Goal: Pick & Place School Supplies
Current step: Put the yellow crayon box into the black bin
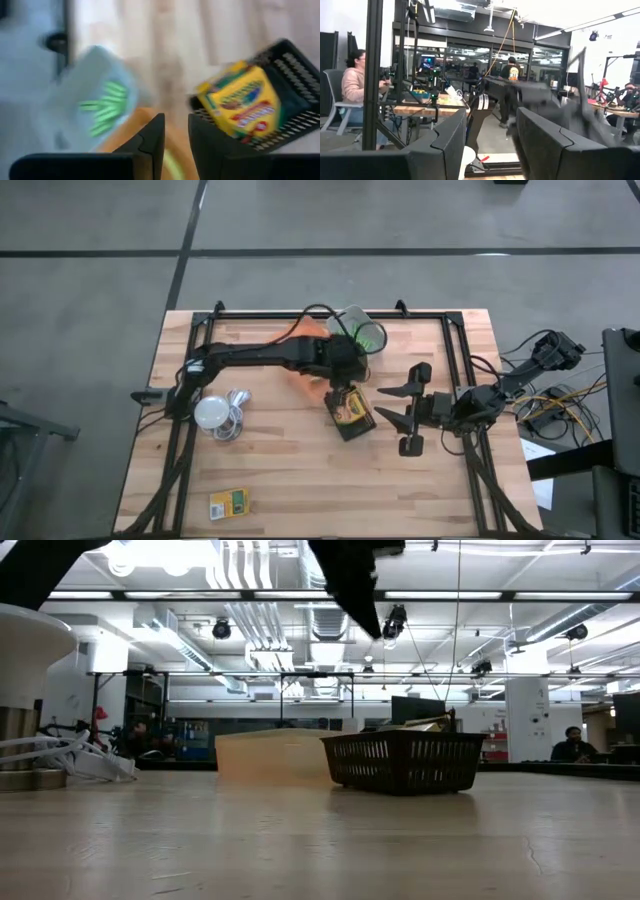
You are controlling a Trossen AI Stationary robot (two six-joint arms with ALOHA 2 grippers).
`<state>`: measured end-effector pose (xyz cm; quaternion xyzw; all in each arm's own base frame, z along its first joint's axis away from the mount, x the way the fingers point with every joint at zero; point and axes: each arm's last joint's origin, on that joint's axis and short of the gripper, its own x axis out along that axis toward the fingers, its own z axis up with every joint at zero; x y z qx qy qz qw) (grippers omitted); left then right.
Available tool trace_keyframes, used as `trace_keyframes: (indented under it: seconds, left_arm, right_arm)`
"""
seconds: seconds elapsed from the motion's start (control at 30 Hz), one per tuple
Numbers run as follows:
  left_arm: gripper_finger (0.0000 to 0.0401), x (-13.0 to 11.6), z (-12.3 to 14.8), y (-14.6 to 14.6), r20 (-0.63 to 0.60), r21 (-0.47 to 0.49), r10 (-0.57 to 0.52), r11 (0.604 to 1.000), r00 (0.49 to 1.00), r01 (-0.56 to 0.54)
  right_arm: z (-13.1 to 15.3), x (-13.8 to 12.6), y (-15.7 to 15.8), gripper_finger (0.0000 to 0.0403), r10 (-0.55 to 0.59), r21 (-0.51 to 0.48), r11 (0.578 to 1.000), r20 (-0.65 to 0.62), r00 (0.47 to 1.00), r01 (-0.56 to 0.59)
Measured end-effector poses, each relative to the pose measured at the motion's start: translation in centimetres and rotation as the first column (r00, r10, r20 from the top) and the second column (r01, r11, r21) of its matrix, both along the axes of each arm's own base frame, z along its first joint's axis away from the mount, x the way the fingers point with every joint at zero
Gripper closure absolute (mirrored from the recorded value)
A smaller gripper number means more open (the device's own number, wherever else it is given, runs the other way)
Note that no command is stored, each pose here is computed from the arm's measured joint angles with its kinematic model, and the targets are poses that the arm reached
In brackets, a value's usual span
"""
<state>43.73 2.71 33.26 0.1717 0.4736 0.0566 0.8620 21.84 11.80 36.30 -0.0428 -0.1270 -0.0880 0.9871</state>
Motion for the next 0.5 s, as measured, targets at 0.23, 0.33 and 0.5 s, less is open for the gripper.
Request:
trace_keyframes:
  seconds: [0.23,0.33,0.5]
  left_arm:
    - [0.0311,-3.2,7.2,0.1,0.1,0.174,0.183,0.965,0.978,-0.198]
    - [0.0311,-6.4,9.4,-0.4,0.172,0.181,0.229,0.949,0.958,-0.259]
    - [0.0311,-12.3,12.3,-1.4,0.268,-0.046,0.289,0.957,0.919,-0.288]
  right_arm:
    - [0.0,0.0,0.0,0.0234,0.0,-0.001,1.0,-0.001,1.0,0.0]
    - [-0.1,0.0,0.0,0.0234,0.0,-0.002,1.0,-0.01,1.0,0.0]
    - [-0.6,0.1,0.0,0.0234,-0.033,-0.023,0.999,-0.059,0.998,0.032]
